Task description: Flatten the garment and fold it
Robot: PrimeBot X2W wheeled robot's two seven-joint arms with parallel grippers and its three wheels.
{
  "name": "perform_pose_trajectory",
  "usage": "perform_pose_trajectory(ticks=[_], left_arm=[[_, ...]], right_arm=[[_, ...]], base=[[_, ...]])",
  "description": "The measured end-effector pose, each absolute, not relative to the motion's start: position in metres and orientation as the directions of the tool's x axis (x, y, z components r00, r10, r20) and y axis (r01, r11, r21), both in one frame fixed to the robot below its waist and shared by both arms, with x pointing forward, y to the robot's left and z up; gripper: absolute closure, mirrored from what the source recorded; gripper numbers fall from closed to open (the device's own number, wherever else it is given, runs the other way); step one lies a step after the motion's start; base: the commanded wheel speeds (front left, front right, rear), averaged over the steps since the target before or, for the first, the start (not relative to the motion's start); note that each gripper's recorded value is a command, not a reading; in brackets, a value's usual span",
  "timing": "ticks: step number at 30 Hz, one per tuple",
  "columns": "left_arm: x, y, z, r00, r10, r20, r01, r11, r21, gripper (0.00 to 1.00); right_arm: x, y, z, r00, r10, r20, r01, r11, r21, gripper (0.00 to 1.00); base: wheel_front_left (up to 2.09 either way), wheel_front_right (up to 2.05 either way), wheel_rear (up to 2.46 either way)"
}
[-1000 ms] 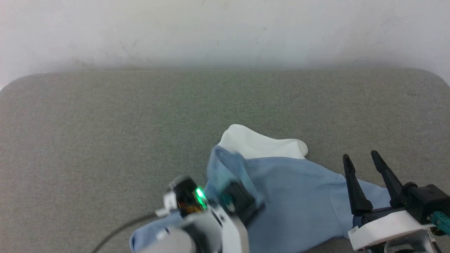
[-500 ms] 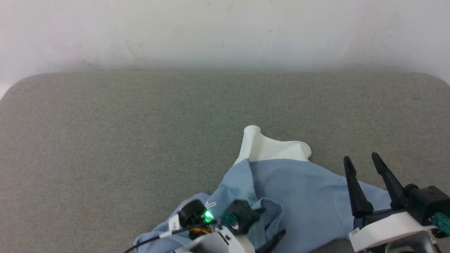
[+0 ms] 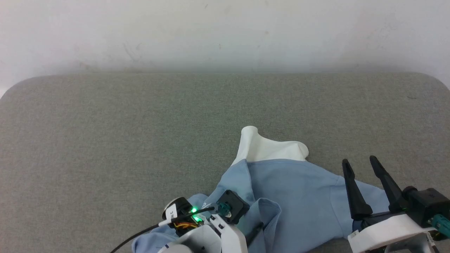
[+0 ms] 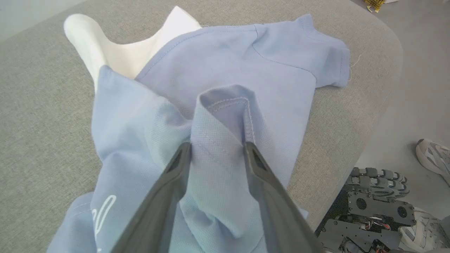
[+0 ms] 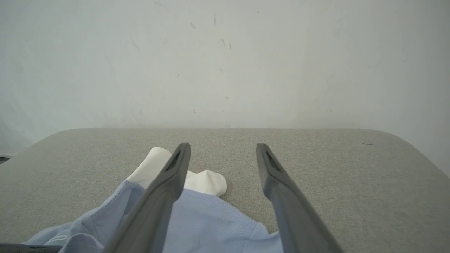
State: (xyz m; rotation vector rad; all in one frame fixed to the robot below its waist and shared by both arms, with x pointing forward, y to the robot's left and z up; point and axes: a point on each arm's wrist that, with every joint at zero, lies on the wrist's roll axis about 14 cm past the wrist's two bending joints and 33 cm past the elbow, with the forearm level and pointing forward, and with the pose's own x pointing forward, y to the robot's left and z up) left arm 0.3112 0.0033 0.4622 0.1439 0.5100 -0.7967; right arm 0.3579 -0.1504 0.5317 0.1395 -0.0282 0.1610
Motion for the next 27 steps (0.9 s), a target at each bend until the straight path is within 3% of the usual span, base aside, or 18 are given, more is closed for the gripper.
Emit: perform_pose_trajectory(ticks=[1, 2, 6, 10, 14, 18, 23, 27], left_arm=[[0.311, 0.003, 0.460, 0.580, -0.646, -0.496, 0.717, 0.694, -0.066, 0.91], [0.311, 0.003, 0.458, 0.578, -0.645, -0.500, 0.717, 0.694, -0.066, 1.00], [0.321, 0.005, 0.469, 0.611, -0.648, -0.455, 0.708, 0.705, -0.052, 1.00], [0.350, 0.023, 0.509, 0.733, -0.603, -0.316, 0.631, 0.776, -0.016, 1.00], [0.388, 0.088, 0.554, 0.894, -0.414, -0.170, 0.426, 0.904, 0.036, 1.00], [0.408, 0.177, 0.579, 0.986, -0.139, -0.089, 0.142, 0.990, 0.029, 1.00], [0.389, 0.274, 0.522, 0.956, 0.157, -0.247, -0.178, 0.982, -0.062, 1.00], [0.357, 0.303, 0.455, 0.874, 0.231, -0.429, -0.308, 0.944, -0.119, 1.00]], right_arm=[[0.358, -0.151, 0.531, 0.987, 0.156, 0.038, -0.160, 0.978, 0.137, 0.00], [0.358, -0.151, 0.531, 0.987, 0.154, 0.037, -0.158, 0.978, 0.138, 0.00], [0.357, -0.153, 0.529, 0.988, 0.149, 0.034, -0.152, 0.978, 0.146, 0.00], [0.358, -0.155, 0.529, 0.989, 0.145, 0.038, -0.149, 0.978, 0.148, 0.00], [0.359, -0.153, 0.527, 0.988, 0.151, 0.032, -0.154, 0.976, 0.153, 0.00], [0.361, -0.149, 0.526, 0.986, 0.162, 0.027, -0.164, 0.974, 0.155, 0.00], [0.364, -0.147, 0.519, 0.985, 0.170, 0.008, -0.169, 0.973, 0.159, 0.00], [0.368, -0.146, 0.513, 0.985, 0.173, -0.011, -0.169, 0.972, 0.161, 0.00]], base=[[0.00, 0.00, 0.00], [0.00, 0.00, 0.00], [0.00, 0.00, 0.00], [0.00, 0.00, 0.00], [0.00, 0.00, 0.00], [0.00, 0.00, 0.00], [0.00, 0.00, 0.00], [0.00, 0.00, 0.00]])
